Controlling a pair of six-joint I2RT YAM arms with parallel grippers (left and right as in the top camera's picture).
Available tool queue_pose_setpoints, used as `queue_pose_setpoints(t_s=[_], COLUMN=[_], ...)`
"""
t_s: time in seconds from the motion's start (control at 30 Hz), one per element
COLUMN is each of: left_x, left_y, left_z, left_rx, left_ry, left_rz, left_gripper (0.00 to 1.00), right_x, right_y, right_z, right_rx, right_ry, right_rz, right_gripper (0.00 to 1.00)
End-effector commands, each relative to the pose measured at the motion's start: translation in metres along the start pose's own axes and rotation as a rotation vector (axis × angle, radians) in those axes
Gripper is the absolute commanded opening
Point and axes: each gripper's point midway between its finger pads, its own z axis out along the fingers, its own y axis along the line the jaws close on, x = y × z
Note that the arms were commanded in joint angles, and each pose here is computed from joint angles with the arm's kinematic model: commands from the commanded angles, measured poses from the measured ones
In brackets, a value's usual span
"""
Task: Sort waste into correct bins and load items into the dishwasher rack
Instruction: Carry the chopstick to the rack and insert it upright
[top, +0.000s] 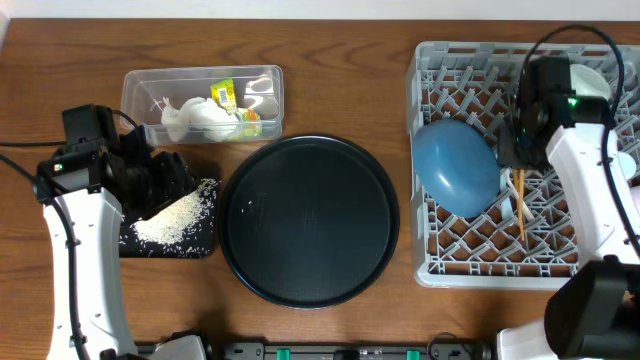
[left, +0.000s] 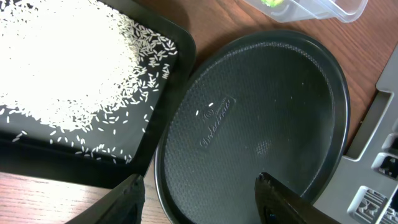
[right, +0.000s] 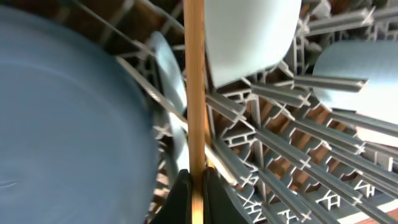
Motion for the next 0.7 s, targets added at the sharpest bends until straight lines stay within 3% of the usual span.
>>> queue_pose_setpoints(t_s=[0.0, 0.67], left_x=[0.004, 0.004], left_y=[0.003, 0.003], left_z=[0.002, 0.002], left_rx=[-0.008, -0.008], left_ry=[0.01, 0.011], left_rz=[0.001, 0.0], left_gripper=[0.59, 0.59], right_x=[0.006, 0.007], right_y=[-0.014, 0.0], right_z=[0.009, 0.018], right_rx=[0.022, -0.069], right_ry=[0.004, -0.007], right_rz=[0.006, -0.126], right_gripper=[0.01, 0.02])
